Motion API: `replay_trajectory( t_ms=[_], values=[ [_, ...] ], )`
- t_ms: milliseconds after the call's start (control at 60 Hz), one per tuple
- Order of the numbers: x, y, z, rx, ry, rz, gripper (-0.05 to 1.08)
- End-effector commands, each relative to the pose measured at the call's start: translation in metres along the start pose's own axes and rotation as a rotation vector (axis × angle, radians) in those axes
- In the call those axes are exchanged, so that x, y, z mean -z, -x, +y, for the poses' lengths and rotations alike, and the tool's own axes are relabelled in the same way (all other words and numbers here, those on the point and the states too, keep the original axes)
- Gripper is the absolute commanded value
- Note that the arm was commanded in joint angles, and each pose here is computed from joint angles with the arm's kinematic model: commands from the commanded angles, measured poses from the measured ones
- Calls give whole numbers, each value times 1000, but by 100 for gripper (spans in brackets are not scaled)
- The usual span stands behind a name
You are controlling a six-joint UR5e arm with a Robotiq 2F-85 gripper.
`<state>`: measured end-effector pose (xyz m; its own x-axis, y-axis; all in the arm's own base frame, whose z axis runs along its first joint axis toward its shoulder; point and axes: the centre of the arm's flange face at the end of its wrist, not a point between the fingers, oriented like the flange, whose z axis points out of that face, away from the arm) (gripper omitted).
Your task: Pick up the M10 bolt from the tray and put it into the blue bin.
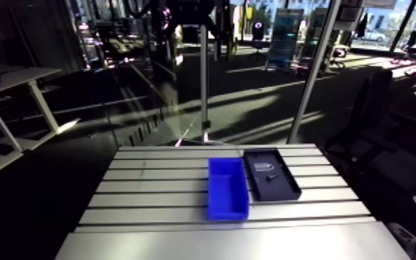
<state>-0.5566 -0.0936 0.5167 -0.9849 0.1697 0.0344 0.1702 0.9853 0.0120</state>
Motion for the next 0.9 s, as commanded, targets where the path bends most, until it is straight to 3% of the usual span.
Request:
replay_trajectory(
  t_ms=[17, 300, 583, 900],
  values=[
    [-5, -2, 0, -44, 2, -8, 1],
    [-14, -11, 11, -171, 13, -17, 1],
    [-29, -22, 51, -458, 25, -30, 1],
    [-54, -32, 89, -575, 26, -18, 1]
  ],
)
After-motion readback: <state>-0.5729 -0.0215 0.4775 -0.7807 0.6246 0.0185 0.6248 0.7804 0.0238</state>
